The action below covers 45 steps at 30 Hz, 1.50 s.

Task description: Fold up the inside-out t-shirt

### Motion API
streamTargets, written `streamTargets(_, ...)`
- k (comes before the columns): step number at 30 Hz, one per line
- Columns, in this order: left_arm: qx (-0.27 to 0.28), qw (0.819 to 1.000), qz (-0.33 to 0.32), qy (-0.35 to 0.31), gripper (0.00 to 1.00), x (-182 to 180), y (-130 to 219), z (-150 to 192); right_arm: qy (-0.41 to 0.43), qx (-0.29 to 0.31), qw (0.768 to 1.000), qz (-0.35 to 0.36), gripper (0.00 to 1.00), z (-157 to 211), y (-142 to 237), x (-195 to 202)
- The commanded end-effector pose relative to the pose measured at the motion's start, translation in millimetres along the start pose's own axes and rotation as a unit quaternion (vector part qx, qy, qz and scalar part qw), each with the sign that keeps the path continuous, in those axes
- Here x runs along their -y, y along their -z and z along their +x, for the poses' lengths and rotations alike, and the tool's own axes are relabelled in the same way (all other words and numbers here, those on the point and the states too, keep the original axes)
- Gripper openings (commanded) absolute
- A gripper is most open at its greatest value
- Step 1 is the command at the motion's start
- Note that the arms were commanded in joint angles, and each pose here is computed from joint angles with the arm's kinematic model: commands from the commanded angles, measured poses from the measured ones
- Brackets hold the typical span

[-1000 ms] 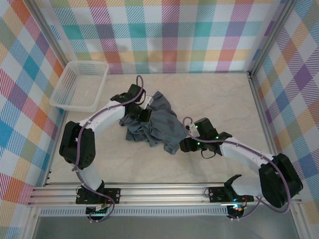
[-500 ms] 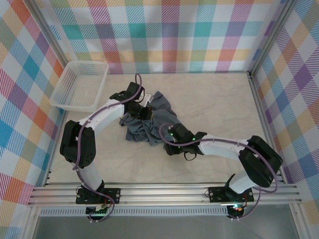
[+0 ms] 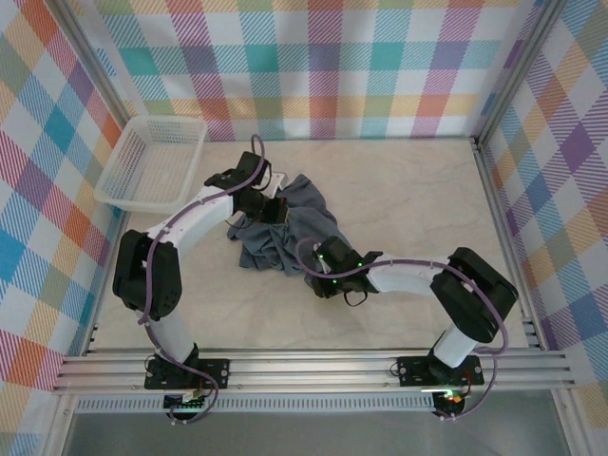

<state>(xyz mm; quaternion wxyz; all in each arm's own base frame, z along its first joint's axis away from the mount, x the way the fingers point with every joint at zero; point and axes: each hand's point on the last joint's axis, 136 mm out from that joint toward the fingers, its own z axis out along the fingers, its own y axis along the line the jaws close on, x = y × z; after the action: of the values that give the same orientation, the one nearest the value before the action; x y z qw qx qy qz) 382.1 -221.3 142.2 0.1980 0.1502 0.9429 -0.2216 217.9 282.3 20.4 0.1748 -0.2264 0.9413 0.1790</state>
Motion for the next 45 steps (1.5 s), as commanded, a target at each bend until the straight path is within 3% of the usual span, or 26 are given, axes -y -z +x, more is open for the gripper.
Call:
streamTargets(1, 0.029, 0.999, 0.023, 0.007, 0.00, 6, 18, -20, -0.001, 0.007, 1.000, 0.015, 0.16, 6, 16, 6)
streamTargets(3, 0.037, 0.999, 0.034, 0.006, 0.00, 12, 21, -28, 0.009, 0.025, 1.000, 0.007, 0.00, -3, 28, 2)
streamTargets(6, 0.054, 0.998, 0.044, 0.001, 0.00, 19, 31, -41, 0.027, 0.054, 0.998, -0.014, 0.00, -16, 51, -9)
streamTargets(7, 0.062, 0.997, 0.048, -0.001, 0.05, 22, 37, -46, 0.037, 0.065, 0.997, -0.026, 0.00, -22, 61, -16)
streamTargets(10, 0.093, 0.994, 0.056, -0.003, 0.35, 31, 63, -58, 0.045, 0.115, 0.991, -0.044, 0.00, -52, 102, -27)
streamTargets(12, 0.112, 0.992, 0.055, 0.004, 0.46, 35, 80, -57, 0.024, 0.151, 0.987, -0.050, 0.00, -80, 134, -26)
streamTargets(15, 0.128, 0.991, 0.025, 0.038, 0.54, 25, 95, -34, -0.023, 0.209, 0.975, -0.070, 0.00, -120, 182, -12)
streamTargets(18, 0.119, 0.990, -0.013, 0.073, 0.60, 5, 94, 9, -0.052, 0.258, 0.961, -0.082, 0.00, -151, 221, 3)
streamTargets(21, 0.073, 0.988, -0.072, 0.117, 0.73, -27, 74, 66, -0.064, 0.278, 0.955, -0.084, 0.00, -170, 245, 11)
streamTargets(24, 0.031, 0.978, -0.121, 0.169, 0.98, -55, 50, 109, -0.065, 0.303, 0.946, -0.091, 0.00, -183, 266, 10)
streamTargets(27, 0.030, 0.976, -0.106, 0.189, 1.00, -59, 26, 112, -0.073, 0.340, 0.933, -0.094, 0.00, -193, 293, 12)
streamTargets(31, 0.038, 0.969, -0.113, 0.214, 0.99, -68, 0, 91, -0.099, 0.367, 0.918, -0.112, 0.00, -199, 313, 14)
streamTargets(34, 0.056, 0.961, -0.149, 0.225, 0.83, -87, -15, 73, -0.104, 0.366, 0.915, -0.135, 0.00, -200, 318, 6)
streamTargets(37, 0.081, 0.962, -0.147, 0.216, 0.53, -91, -25, 50, -0.109, 0.374, 0.911, -0.136, 0.00, -201, 329, 5)
streamTargets(38, 0.084, 0.964, -0.137, 0.211, 0.35, -89, -25, 40, -0.111, 0.382, 0.908, -0.130, 0.00, -202, 337, 6)
streamTargets(39, 0.092, 0.966, -0.126, 0.205, 0.10, -88, -21, 28, -0.111, 0.392, 0.905, -0.123, 0.00, -203, 347, 8)
streamTargets(40, 0.099, 0.968, -0.111, 0.202, 0.00, -84, -13, 15, -0.109, 0.406, 0.900, -0.112, 0.00, -204, 360, 9)
streamTargets(42, 0.129, 0.968, -0.098, 0.194, 0.00, -80, 20, -13, -0.097, 0.449, 0.884, -0.092, 0.00, -209, 399, 9)
streamTargets(45, 0.218, 0.954, -0.095, 0.183, 0.00, -67, 110, -68, -0.070, 0.517, 0.850, -0.070, 0.00, -211, 463, 3)
